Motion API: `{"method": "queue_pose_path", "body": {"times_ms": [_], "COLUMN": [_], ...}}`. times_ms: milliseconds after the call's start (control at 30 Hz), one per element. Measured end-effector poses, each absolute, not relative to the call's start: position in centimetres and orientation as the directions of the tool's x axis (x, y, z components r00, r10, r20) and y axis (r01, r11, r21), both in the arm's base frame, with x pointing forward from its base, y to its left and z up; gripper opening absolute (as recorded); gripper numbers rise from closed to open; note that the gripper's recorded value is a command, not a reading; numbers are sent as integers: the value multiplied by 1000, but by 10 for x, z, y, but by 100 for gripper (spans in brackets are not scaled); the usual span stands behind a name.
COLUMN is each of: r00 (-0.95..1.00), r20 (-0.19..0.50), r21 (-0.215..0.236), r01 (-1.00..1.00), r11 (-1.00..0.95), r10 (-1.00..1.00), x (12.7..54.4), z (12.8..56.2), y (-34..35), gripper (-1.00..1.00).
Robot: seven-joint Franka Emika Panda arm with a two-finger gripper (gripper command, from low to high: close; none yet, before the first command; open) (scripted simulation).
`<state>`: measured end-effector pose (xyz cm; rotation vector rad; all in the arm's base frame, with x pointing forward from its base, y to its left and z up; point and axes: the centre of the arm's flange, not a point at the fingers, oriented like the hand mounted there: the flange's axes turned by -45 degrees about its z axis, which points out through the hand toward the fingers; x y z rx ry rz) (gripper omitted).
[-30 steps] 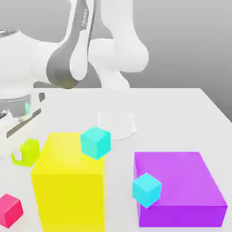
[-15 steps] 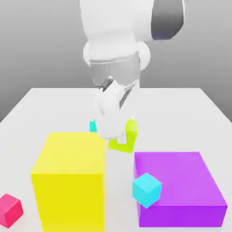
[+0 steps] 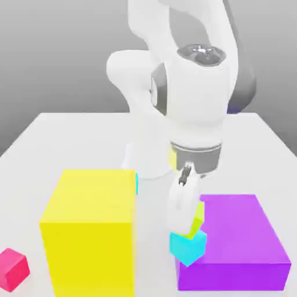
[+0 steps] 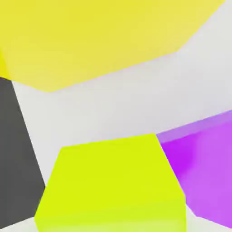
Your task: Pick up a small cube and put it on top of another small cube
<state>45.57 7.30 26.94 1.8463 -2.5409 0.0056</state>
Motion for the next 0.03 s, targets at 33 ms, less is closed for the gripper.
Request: {"method": "queue_pose_path", "body": {"times_ms": [33], "r00": [-309], "r20": [3], "r21": [-2], "r01": [-951], "r11": [309], "r10": [-951], "x": [456], "z": [269], "y": [73], "gripper": [100]}}
